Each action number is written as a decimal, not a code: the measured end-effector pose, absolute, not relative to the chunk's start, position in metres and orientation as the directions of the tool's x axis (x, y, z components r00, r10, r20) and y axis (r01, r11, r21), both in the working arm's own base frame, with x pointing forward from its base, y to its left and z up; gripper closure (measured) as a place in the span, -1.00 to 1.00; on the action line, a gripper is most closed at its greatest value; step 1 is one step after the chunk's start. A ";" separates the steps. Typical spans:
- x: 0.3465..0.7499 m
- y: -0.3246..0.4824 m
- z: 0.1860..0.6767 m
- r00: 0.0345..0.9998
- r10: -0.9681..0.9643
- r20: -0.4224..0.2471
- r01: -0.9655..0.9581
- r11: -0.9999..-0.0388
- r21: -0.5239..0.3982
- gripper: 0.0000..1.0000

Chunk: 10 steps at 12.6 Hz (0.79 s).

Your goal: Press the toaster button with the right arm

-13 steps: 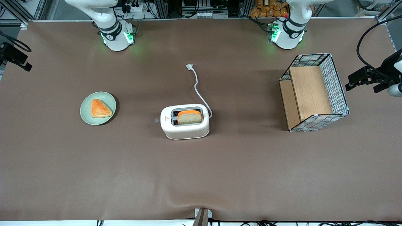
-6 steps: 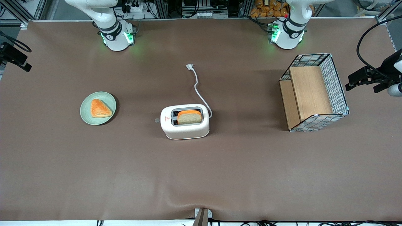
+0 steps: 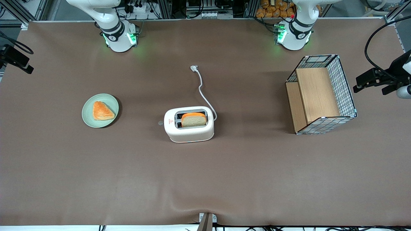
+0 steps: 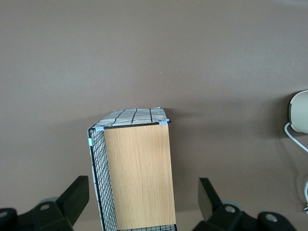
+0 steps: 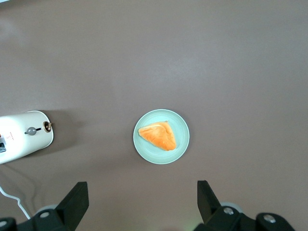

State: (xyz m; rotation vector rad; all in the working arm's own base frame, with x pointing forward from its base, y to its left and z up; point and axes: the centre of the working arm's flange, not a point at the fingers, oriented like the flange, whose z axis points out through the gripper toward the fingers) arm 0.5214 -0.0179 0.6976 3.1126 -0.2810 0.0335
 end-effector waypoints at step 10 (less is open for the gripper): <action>0.533 -0.020 0.676 0.983 -0.182 -0.018 -0.181 -0.983 0.020 -1.00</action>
